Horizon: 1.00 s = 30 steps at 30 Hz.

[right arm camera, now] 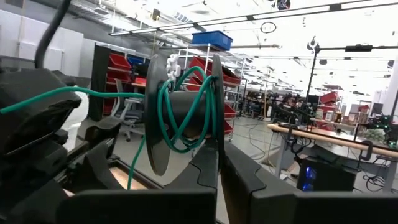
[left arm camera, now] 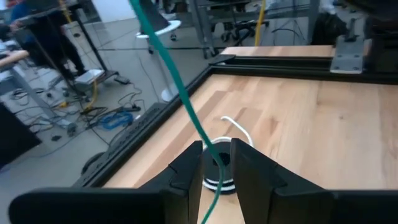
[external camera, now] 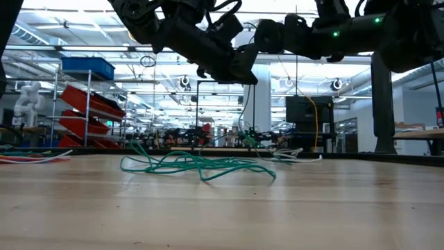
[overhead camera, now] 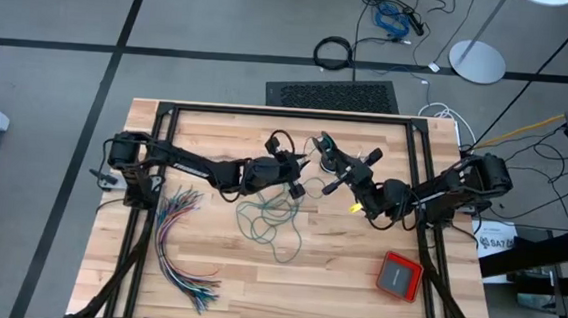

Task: Coil cords
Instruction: Coil the green wire onto the spool

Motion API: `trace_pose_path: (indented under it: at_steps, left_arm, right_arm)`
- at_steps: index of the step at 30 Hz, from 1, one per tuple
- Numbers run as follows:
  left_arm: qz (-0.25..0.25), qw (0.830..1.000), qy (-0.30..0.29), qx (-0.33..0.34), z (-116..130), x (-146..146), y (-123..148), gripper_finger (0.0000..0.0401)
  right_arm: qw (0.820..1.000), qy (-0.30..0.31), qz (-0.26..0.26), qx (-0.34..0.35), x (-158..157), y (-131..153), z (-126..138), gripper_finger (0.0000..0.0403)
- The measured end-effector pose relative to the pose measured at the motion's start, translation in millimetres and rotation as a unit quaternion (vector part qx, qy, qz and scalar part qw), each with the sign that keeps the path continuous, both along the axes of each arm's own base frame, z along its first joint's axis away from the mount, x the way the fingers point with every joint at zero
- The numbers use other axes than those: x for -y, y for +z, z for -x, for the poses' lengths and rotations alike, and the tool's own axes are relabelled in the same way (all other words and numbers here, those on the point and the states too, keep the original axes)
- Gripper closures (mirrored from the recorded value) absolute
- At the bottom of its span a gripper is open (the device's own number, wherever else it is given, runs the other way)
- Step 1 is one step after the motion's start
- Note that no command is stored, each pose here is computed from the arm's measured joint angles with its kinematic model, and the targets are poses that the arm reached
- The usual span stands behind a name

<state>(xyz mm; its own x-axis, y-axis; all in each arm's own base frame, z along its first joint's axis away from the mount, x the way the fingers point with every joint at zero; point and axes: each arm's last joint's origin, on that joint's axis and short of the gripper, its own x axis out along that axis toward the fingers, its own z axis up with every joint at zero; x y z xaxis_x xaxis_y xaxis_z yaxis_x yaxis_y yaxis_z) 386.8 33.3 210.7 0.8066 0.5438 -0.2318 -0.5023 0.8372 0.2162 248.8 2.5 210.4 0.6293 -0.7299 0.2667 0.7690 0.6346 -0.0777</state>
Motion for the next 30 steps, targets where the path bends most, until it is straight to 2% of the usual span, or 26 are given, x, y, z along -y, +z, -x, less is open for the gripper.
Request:
trace_pose_path:
  at_steps: [5, 13, 30]
  left_arm:
    - [-0.01, 0.999, 0.037, -0.013, 1.9, -2.4, -1.9, 0.0311]
    - [-0.02, 0.998, 0.043, -0.032, 2.7, 5.3, -4.3, 0.0311]
    - [-0.049, 0.997, 0.009, -0.053, 1.8, 19.7, -4.5, 0.0311]
  right_arm:
    - [1.0, 0.0, -0.004, 0.004, 0.8, 0.0, 0.0, 0.0403]
    - [1.0, 0.0, -0.004, 0.005, 0.8, 0.1, 0.0, 0.0403]
    - [0.999, -0.001, 0.0, -0.043, 0.2, -7.6, -3.1, 0.0403]
